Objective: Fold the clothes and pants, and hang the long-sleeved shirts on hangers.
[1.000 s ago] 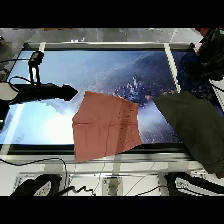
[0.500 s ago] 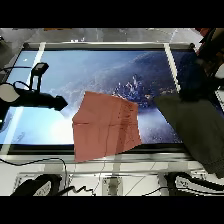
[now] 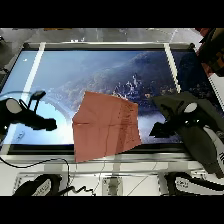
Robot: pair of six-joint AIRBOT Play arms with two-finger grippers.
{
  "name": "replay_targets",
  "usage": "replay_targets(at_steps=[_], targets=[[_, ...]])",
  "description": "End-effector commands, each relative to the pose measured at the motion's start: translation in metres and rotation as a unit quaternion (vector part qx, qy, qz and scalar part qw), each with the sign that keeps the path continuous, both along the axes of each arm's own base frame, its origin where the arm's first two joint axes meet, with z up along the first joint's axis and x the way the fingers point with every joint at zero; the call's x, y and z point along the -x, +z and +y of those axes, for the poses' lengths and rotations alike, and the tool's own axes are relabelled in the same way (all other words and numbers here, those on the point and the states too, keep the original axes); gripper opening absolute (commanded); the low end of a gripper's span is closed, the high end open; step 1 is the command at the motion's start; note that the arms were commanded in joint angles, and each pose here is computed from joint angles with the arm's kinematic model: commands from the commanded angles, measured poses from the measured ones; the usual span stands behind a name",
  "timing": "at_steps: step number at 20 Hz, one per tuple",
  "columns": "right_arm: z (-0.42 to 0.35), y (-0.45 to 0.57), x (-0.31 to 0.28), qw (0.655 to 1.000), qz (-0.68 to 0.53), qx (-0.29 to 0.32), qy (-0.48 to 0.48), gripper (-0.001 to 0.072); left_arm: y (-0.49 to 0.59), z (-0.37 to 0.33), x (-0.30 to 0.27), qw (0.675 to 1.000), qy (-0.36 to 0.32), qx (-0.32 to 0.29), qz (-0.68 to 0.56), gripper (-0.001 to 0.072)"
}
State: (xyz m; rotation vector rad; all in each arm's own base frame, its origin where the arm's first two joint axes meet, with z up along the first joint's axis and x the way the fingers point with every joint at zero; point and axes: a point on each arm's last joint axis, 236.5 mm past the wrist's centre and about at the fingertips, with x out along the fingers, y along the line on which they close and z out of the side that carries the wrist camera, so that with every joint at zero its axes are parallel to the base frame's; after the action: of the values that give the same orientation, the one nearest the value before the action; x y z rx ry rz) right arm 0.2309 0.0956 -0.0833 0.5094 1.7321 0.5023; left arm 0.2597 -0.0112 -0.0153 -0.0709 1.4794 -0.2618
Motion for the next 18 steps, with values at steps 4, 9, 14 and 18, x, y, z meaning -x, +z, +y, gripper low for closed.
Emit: replay_targets(at_steps=[4, 9, 14, 18], targets=[[0.049, -0.029, 0.015, 0.997, 0.019, -0.062, -0.032, 0.0430, -0.044, -0.018, 0.056, 0.989, 0.059, 0.106, 0.088, 0.0443], [0.068, -0.039, 0.001, 0.995, -0.001, -0.087, -0.040, 0.0421, -0.062, -0.032, 0.084, 0.981, 0.064, 0.129, 0.129, 0.0442], [0.068, -0.040, 0.002, 0.995, -0.016, -0.092, -0.020, 0.0040, -0.078, -0.049, 0.115, 0.971, 0.061, 0.157, 0.169, 0.0442], [0.070, -0.038, -0.002, 0.994, -0.035, -0.100, -0.011, 0.0020, -0.078, -0.063, 0.115, 0.968, 0.055, 0.186, 0.159, 0.0442]])
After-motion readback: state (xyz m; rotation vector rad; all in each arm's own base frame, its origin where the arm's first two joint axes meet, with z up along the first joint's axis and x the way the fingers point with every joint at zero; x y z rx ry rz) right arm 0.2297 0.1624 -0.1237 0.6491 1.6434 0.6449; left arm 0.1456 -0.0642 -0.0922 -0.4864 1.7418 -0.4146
